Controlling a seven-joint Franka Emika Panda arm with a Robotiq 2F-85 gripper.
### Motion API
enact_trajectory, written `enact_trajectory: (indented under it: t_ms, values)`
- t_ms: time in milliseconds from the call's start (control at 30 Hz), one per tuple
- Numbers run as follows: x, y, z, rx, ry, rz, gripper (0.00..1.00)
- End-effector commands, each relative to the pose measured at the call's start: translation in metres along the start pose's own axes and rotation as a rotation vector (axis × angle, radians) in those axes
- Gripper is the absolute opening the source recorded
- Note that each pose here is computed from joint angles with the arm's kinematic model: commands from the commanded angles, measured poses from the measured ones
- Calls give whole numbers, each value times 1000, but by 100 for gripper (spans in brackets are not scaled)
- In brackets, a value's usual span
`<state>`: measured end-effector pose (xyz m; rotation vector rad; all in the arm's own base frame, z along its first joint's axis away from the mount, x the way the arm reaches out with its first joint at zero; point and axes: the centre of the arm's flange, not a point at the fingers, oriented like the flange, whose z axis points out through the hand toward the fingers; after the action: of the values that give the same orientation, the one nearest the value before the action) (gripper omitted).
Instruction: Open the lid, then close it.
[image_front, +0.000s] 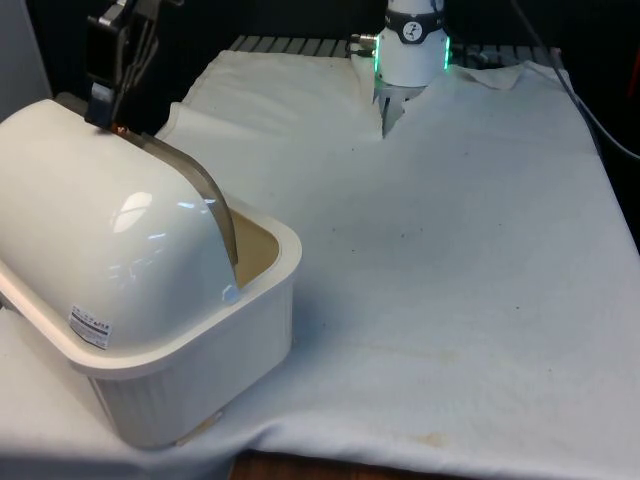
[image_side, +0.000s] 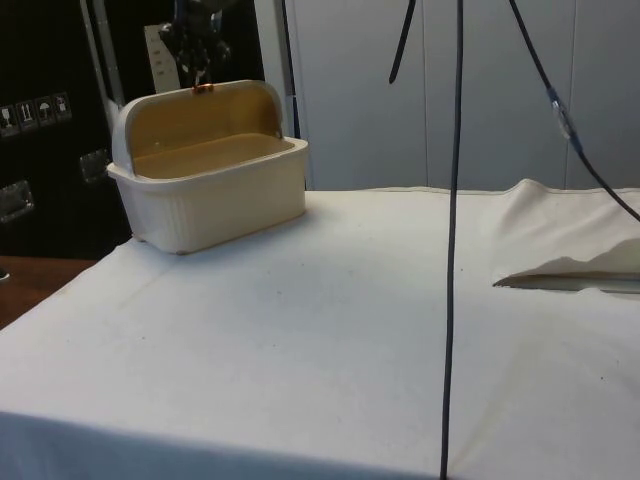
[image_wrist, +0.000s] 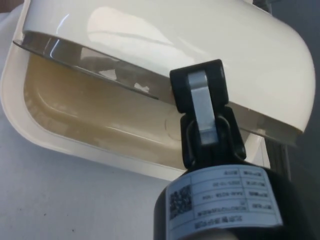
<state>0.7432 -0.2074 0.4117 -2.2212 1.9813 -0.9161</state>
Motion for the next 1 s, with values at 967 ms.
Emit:
enact_trajectory:
  t_ms: [967]
  values:
    - [4, 13, -11, -119, -53, 75, 0]
